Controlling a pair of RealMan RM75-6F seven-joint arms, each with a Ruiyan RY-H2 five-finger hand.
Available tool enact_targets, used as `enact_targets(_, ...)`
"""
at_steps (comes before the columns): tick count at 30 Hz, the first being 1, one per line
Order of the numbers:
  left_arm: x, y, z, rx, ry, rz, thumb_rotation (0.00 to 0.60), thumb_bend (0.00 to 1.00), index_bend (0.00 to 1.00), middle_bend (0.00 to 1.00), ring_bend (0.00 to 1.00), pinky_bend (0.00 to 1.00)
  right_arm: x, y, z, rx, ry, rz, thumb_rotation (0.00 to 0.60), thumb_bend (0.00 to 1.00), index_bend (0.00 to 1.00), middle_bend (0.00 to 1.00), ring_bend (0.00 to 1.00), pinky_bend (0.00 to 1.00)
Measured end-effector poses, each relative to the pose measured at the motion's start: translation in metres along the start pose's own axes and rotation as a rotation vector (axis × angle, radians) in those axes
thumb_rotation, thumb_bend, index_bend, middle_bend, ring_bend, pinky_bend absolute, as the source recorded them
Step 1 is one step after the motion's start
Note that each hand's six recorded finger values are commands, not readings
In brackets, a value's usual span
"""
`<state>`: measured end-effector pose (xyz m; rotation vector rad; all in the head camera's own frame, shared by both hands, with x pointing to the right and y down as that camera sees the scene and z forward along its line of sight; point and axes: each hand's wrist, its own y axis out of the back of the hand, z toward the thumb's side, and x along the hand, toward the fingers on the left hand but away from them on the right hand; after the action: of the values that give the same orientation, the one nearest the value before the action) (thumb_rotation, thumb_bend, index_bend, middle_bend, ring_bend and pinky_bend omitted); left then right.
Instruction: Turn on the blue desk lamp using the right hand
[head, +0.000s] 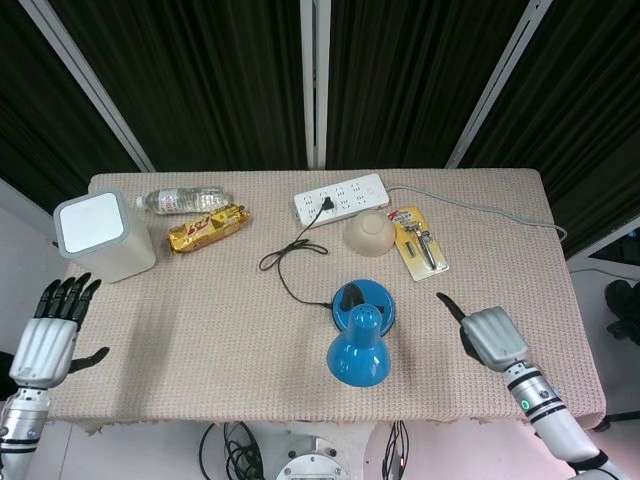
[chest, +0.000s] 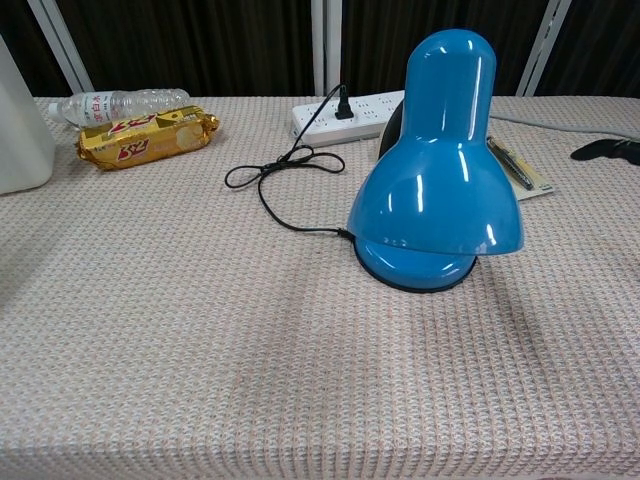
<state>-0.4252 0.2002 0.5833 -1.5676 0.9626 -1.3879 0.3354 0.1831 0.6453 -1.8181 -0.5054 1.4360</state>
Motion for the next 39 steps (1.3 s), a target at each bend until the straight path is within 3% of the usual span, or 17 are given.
enact_targets(6,0.001,-0.002,-0.001,-0.001,0.003,-0.006,0.600,0.10,0.00,0.00,0.00,0.00,-0.017,-0.015,0.026,-0.008,0.049,0.059,0.600,0.83,0.00,0.87,0.80,0.84)
enact_targets(21,0.001,-0.001,-0.002,-0.003,0.004,-0.003,0.600,0.10,0.00,0.00,0.00,0.00,-0.045,-0.025,0.060,-0.012,0.112,0.131,0.600,0.83,0.00,0.87,0.80,0.84)
enact_targets(39,0.001,0.000,-0.004,-0.009,0.006,0.002,0.600,0.10,0.00,0.00,0.00,0.00,-0.062,-0.037,0.069,-0.007,0.118,0.173,0.600,0.83,0.00,0.87,0.80,0.84)
